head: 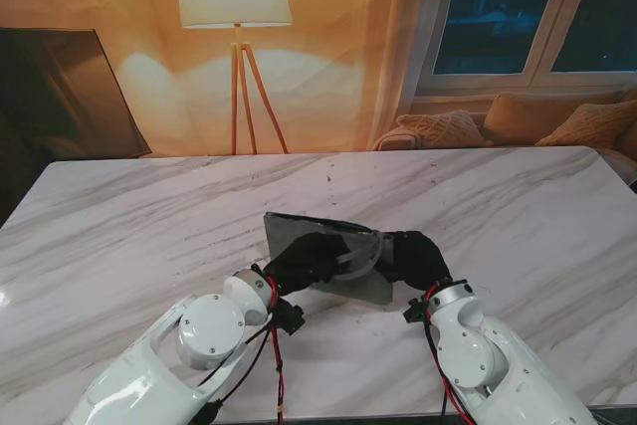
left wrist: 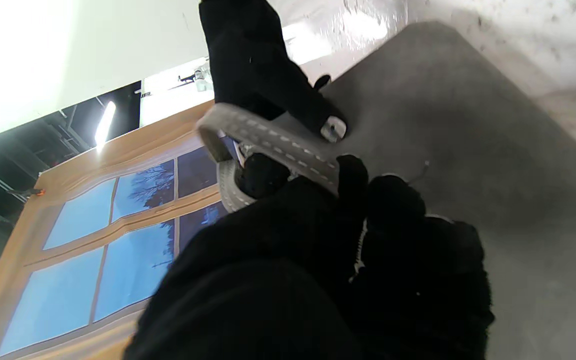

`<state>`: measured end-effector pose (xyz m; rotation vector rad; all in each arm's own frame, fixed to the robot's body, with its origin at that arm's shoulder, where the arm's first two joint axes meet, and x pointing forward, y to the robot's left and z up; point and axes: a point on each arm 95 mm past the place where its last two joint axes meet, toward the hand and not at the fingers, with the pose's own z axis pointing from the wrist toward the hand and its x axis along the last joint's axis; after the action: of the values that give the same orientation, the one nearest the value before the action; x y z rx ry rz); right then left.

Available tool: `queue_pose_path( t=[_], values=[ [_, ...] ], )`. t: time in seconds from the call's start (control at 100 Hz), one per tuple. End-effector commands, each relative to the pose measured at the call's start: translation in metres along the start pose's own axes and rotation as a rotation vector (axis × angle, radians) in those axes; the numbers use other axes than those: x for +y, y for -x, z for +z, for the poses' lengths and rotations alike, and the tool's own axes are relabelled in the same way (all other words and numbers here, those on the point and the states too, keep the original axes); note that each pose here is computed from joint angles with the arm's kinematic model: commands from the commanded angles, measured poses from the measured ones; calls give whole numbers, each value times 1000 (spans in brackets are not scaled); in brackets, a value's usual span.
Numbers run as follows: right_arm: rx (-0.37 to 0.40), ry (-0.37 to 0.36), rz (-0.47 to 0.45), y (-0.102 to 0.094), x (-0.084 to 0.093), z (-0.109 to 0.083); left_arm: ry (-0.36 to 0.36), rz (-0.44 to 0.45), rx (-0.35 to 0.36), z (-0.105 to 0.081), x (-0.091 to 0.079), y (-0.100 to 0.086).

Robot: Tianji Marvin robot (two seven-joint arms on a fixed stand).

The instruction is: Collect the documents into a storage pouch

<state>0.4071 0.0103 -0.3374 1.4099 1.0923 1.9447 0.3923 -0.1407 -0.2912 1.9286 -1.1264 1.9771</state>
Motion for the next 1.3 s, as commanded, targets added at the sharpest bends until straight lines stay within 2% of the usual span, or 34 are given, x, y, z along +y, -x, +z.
queue_pose_path(
  t=[0.0, 0.34, 0.52, 0.75, 0.87, 1.02, 1.29],
  values=[
    [-4, -14, -7, 0, -1, 0, -24, 30, 26, -4, -9, -8],
    [-6, -20, -20, 0, -1, 0, -123, 155, 50, -19, -45, -23],
    [-9, -19, -22, 1, -1, 0, -155, 196, 15, -26, -58, -23],
    [-6, -25, -18, 0, -1, 0, -164, 254, -37, -30, -70, -18],
    [-3, -32, -7, -1, -2, 0, -152, 245, -35, -27, -71, -21],
    [17, -30, -5, -2, 0, 0, -146, 242, 4, -24, -68, -29],
    [39, -9, 3, -6, 4, -2, -108, 244, 70, -25, -53, -43]
  ],
)
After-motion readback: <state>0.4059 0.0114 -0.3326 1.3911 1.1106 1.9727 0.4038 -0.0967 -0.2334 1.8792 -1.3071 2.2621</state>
